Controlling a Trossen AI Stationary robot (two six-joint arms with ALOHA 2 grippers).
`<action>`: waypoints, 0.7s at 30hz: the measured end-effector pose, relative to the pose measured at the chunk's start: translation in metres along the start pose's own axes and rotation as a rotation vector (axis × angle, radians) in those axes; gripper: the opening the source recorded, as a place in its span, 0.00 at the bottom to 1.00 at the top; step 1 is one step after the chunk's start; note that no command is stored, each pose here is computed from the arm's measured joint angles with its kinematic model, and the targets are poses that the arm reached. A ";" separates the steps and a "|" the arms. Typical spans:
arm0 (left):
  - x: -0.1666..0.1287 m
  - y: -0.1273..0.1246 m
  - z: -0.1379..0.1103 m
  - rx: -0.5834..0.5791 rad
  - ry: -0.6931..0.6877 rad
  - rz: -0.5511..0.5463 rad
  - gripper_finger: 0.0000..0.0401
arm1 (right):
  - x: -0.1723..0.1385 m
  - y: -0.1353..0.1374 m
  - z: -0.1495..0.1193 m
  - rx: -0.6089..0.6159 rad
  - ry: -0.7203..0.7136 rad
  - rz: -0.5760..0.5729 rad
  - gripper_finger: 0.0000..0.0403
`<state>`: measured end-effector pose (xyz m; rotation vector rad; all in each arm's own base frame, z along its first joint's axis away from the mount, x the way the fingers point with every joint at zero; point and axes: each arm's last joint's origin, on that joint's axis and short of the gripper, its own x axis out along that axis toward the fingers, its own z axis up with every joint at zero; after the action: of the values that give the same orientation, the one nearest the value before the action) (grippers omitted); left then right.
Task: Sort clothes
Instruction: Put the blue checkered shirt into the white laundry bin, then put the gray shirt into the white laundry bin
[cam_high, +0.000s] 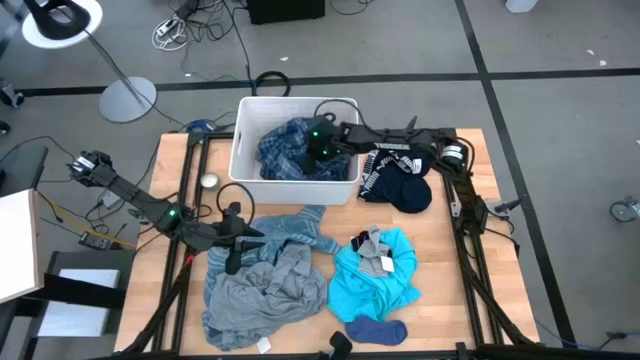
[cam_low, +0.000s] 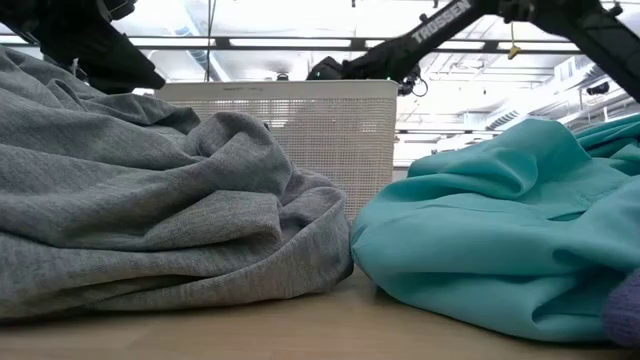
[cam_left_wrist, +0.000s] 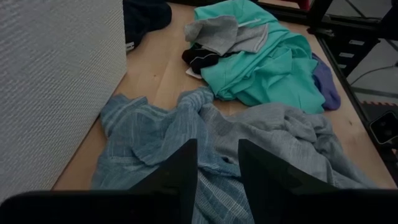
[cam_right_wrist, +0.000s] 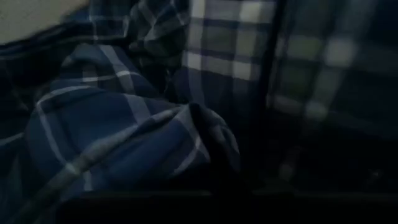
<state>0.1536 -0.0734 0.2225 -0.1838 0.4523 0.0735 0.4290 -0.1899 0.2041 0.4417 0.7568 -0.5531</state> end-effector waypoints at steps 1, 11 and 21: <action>0.000 0.000 0.000 0.000 0.002 0.001 0.30 | 0.002 -0.001 0.000 0.002 -0.003 0.001 0.02; 0.000 0.000 0.000 -0.005 0.004 0.002 0.30 | -0.047 0.000 0.025 -0.004 -0.108 0.038 0.19; 0.000 0.000 0.000 -0.048 0.006 -0.011 0.30 | -0.156 0.026 0.037 -0.149 -0.214 0.137 0.38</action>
<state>0.1536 -0.0737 0.2224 -0.2334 0.4560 0.0727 0.3708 -0.1430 0.3478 0.2883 0.5536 -0.4053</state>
